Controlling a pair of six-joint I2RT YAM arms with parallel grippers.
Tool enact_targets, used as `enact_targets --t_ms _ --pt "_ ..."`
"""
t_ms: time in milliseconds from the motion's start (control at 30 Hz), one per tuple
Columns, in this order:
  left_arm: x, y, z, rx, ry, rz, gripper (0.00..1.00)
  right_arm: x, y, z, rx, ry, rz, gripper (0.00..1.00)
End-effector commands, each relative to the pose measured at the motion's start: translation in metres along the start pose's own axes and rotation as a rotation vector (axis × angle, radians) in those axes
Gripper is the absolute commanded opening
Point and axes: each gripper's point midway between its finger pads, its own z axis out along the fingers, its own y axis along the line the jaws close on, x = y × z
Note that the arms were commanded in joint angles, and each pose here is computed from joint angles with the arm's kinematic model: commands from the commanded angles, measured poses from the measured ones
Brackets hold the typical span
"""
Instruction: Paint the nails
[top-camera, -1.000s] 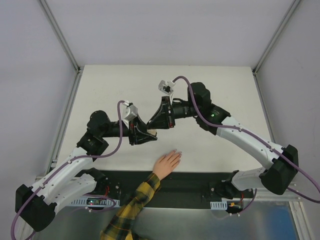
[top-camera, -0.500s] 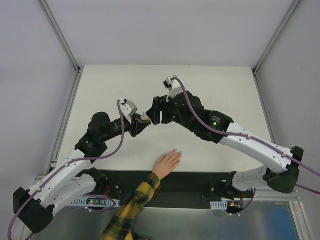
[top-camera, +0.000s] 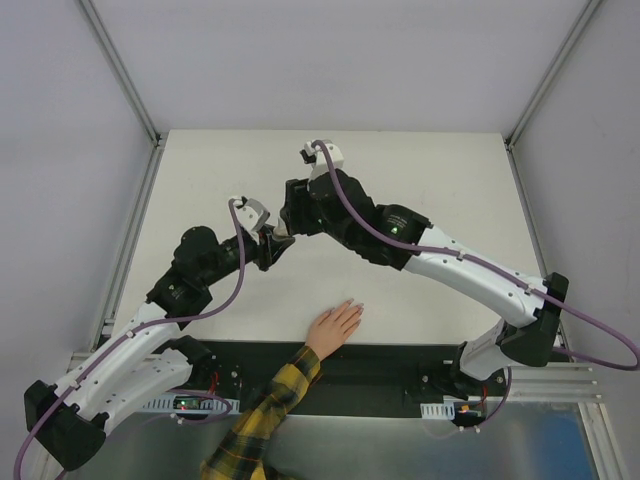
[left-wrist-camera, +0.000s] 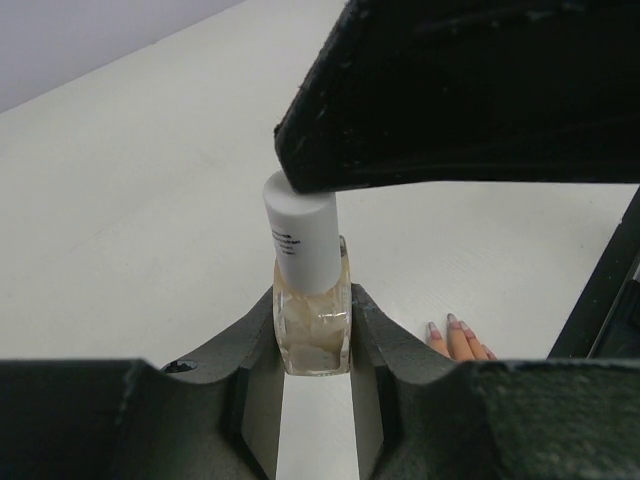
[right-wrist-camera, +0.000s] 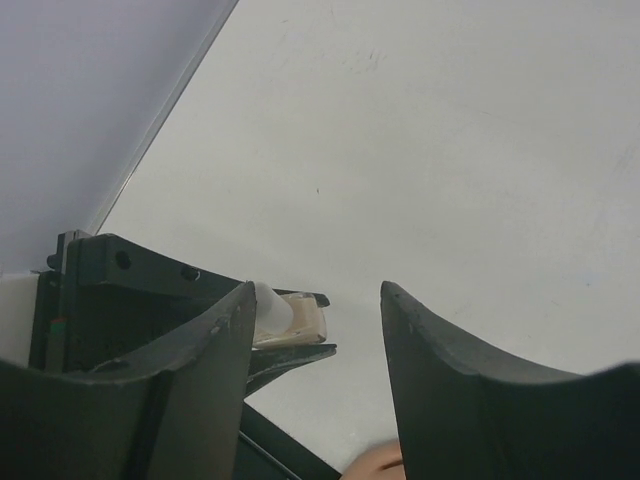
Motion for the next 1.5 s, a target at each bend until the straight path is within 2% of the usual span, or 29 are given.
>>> enact_targets --t_ms 0,167,367,567,667,733,767,833,867,933,967,1000,1033,1067,1100,1167,1200,1367,1467 --pt "-0.032 0.000 -0.005 -0.017 -0.085 0.043 0.00 -0.011 0.012 0.000 -0.018 -0.017 0.011 0.54" --pt "-0.030 0.000 -0.004 -0.012 -0.079 0.042 0.00 -0.005 0.023 0.004 -0.055 0.002 -0.003 0.51" --pt "-0.031 -0.001 -0.004 -0.009 -0.079 0.042 0.00 0.005 0.031 0.008 -0.100 0.018 -0.034 0.54" --pt "-0.031 -0.007 -0.004 0.022 -0.080 0.044 0.00 0.012 0.028 0.016 -0.099 0.032 -0.018 0.47" --pt "-0.034 -0.012 -0.006 0.050 -0.091 0.049 0.00 0.017 0.028 0.023 -0.107 0.050 -0.005 0.39" --pt "-0.037 -0.016 -0.007 0.070 -0.105 0.055 0.00 0.020 0.027 0.023 -0.106 0.055 -0.010 0.28" --pt "-0.037 -0.021 -0.008 0.096 -0.106 0.058 0.00 0.017 0.027 0.021 -0.106 0.047 -0.014 0.17" --pt "-0.039 -0.027 -0.009 0.131 -0.121 0.066 0.00 0.019 0.019 0.019 -0.089 0.042 -0.049 0.04" --pt "-0.040 -0.035 -0.011 0.177 -0.125 0.072 0.00 0.017 0.016 0.018 -0.092 0.036 -0.070 0.01" --pt "-0.041 -0.048 -0.016 0.250 -0.135 0.107 0.00 0.013 0.010 0.008 -0.127 0.032 -0.121 0.01" --pt "-0.040 -0.069 -0.023 0.382 -0.132 0.126 0.00 0.024 0.005 0.010 -0.166 0.042 -0.211 0.01" --pt "-0.041 -0.080 -0.027 0.451 -0.130 0.127 0.00 0.025 0.035 -0.021 -0.432 0.041 -0.257 0.00" --pt "-0.042 -0.091 -0.032 0.517 -0.129 0.125 0.00 0.029 0.047 -0.038 -0.624 0.019 -0.308 0.00" --pt "-0.042 -0.103 -0.038 0.603 -0.127 0.133 0.00 0.056 0.055 -0.050 -0.808 -0.018 -0.363 0.00" --pt "-0.041 -0.119 -0.049 0.724 -0.102 0.098 0.00 0.057 0.066 -0.075 -0.965 -0.032 -0.359 0.00" --pt "-0.049 -0.128 -0.055 0.829 -0.124 0.102 0.00 0.050 0.059 -0.091 -1.109 0.053 -0.280 0.00" --pt "-0.045 -0.135 -0.063 0.893 -0.097 0.054 0.00 0.056 0.058 -0.103 -1.196 0.091 -0.275 0.00" --pt "-0.047 -0.121 -0.052 0.851 -0.100 0.014 0.00 0.054 0.046 -0.101 -1.144 0.069 -0.261 0.00" --pt "-0.044 -0.111 -0.042 0.781 -0.087 0.005 0.00 0.043 0.039 -0.092 -1.033 0.037 -0.219 0.01"
